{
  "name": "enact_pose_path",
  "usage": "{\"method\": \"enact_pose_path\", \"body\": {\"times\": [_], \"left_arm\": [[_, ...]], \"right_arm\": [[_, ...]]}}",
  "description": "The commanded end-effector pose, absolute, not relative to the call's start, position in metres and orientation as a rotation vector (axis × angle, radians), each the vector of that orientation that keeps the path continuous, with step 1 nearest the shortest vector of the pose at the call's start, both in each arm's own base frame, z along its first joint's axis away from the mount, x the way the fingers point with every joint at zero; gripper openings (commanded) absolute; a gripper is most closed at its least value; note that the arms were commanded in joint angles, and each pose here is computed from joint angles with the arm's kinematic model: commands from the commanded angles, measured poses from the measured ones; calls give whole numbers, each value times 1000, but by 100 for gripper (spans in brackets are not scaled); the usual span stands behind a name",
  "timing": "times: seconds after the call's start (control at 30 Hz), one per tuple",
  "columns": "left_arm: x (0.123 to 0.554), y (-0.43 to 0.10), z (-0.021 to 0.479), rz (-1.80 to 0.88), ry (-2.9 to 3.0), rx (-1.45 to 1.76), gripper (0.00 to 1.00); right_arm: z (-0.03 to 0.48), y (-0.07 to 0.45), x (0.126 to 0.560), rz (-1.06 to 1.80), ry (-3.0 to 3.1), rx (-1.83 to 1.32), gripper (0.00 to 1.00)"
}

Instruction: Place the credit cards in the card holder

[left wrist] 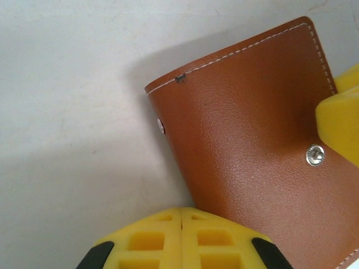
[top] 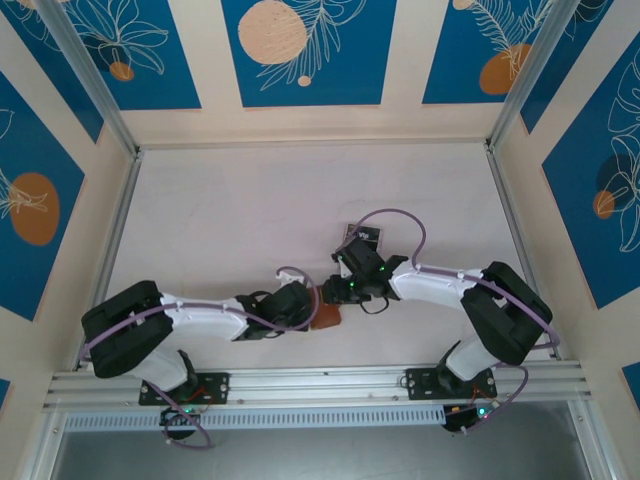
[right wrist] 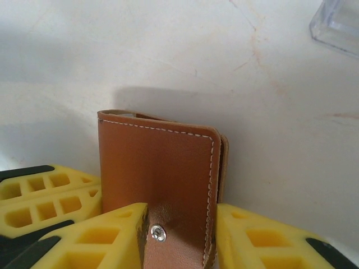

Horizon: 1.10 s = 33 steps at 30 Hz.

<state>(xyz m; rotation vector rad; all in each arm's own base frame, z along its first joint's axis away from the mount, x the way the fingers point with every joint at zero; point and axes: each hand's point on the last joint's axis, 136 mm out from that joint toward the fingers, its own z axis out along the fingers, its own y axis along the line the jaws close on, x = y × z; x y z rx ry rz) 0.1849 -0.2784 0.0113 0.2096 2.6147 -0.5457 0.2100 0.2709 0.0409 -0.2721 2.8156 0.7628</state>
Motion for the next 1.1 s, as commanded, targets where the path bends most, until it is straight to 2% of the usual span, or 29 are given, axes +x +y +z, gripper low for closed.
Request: {"method": "enact_pose_path", "body": {"times": [0.0,0.37,0.67,0.77,1.0,1.07], "left_arm": [[183,-296,-14,-602,2658,238,0],[188,-299,-13,-583,2648,246,0],[192,-304,-8,-595,2632,256,0],[199,-310,0,-613,2613,269,0],[209,-312,16,-651,2586,252,0],[207,-302,21,-640,2583,223,6]], "right_arm": [[69,287,209,846,2746,-365,37],[80,293,203,899,2746,-481,41],[83,300,196,1063,2755,-462,38],[81,297,199,1050,2763,-409,33],[72,271,211,780,2813,-298,15],[72,263,213,702,2819,-281,11]]}}
